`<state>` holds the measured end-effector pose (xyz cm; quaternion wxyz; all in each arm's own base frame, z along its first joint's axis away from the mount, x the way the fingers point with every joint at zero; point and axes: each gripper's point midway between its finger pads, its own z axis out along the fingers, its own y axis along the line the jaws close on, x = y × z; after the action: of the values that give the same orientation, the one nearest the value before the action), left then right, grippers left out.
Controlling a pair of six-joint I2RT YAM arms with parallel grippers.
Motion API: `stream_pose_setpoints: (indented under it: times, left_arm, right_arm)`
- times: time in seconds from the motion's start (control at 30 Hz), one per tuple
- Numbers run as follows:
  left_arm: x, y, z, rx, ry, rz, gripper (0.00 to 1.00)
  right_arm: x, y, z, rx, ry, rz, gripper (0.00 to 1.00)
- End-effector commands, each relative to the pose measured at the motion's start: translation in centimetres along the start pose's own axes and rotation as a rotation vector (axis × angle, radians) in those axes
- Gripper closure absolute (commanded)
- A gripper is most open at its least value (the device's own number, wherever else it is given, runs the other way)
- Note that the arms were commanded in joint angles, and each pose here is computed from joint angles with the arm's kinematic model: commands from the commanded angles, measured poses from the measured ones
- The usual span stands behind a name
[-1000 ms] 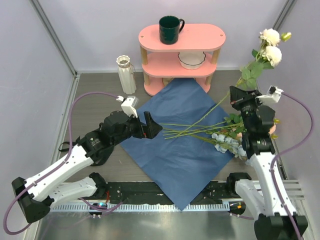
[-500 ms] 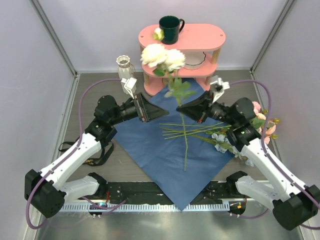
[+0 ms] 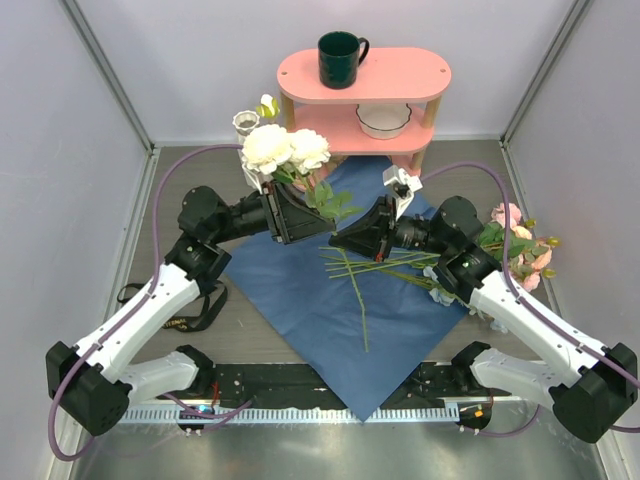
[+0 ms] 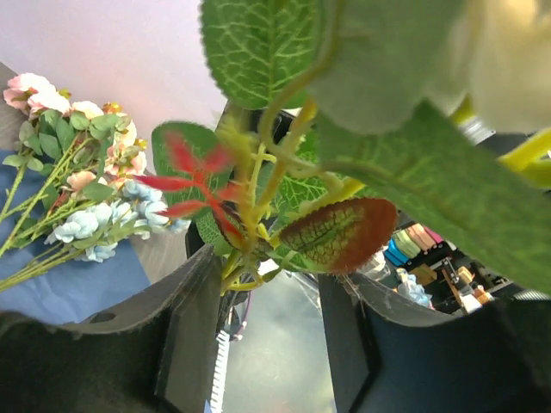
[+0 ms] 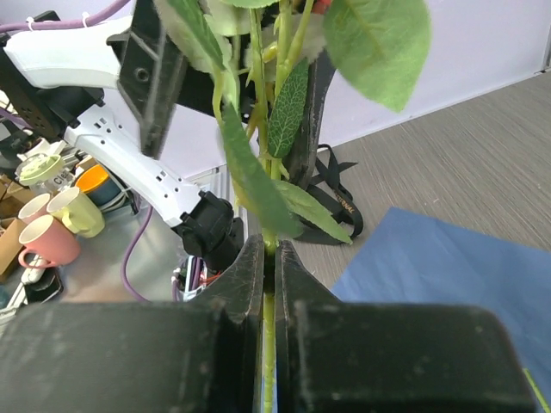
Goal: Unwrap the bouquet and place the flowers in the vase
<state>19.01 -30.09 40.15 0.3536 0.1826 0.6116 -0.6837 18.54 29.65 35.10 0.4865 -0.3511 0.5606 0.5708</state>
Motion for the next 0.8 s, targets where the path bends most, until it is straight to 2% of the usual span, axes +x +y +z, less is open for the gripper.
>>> stream_pose_setpoints:
  times: [0.0,0.07,0.13,0.23,0.3,0.37,0.4,0.47,0.5,0.53,0.6,0.63,0.67,0.7,0.77]
  left_arm:
    - [-0.7,-2.1,-0.3,0.051,-0.007,0.069,0.53]
    - [-1.0,-2.2,-0.3,0.043,-0.009,0.078,0.63]
    - [-1.0,-1.9,-0.2,0.02,0.0,0.08,0.63]
    - [-1.1,-1.6,-0.1,-0.002,0.01,0.079,0.7]
    - [-1.0,-1.0,-0.1,-0.031,0.017,0.07,0.87]
    - [-1.5,-0.8,-0.2,-0.072,0.011,0.125,1.0]
    - [-1.4,1.1,-0.6,-0.185,0.008,0.095,1.0]
    - [-3.1,1.5,-1.4,-0.296,-0.016,0.213,1.0]
    - [-2.5,2.9,-2.5,-0.402,0.015,0.202,1.0]
    - [-5.4,2.8,-3.4,-0.505,-0.07,0.267,1.0]
    - [-7.4,2.8,-5.3,-0.646,-0.097,0.351,1.0]
    - [-9.2,3.6,-6.8,-0.765,-0.163,0.384,1.0]
    - [-10.1,3.8,-7.4,-0.815,-0.182,0.41,1.0]
    - [-11.6,3.1,-8.4,-0.867,-0.211,0.462,1.0]
    - [-14.2,3.5,-10.7,-1.02,-0.302,0.507,1.0]
  right_arm:
    - [-2.5,1.6,0.4,-0.037,-0.048,-0.089,0.99]
    - [-2.3,1.4,0.4,-0.03,-0.043,-0.087,0.99]
    - [-2.4,1.5,0.5,-0.032,-0.044,-0.087,0.99]
    - [-2.6,1.8,0.6,-0.034,-0.049,-0.086,0.99]
    - [-2.7,1.7,0.7,-0.022,-0.051,-0.08,0.99]
    - [-2.9,0.8,0.7,0.04,-0.059,-0.059,0.84]
    - [-3.2,0.5,0.7,0.067,-0.067,-0.051,0.57]
    - [-3.4,-2.0,0.3,0.219,-0.074,0.005,0.29]
    - [-4.4,-2.5,0.1,0.273,-0.089,0.014,0.13]
    - [-3.4,-3.9,-0.5,0.369,-0.051,0.063,0.1]
    - [-4.6,-6.4,-2.5,0.576,-0.092,0.077,0.08]
    - [-3.7,-7.2,-3.7,0.659,-0.062,0.099,0.07]
    - [-3.9,-7.5,-4.7,0.718,-0.072,0.099,0.07]
    - [-5.5,-8.2,-6.9,0.841,-0.138,0.084,0.05]
    - [-5.5,-8.2,-8.8,0.919,-0.15,0.084,0.03]
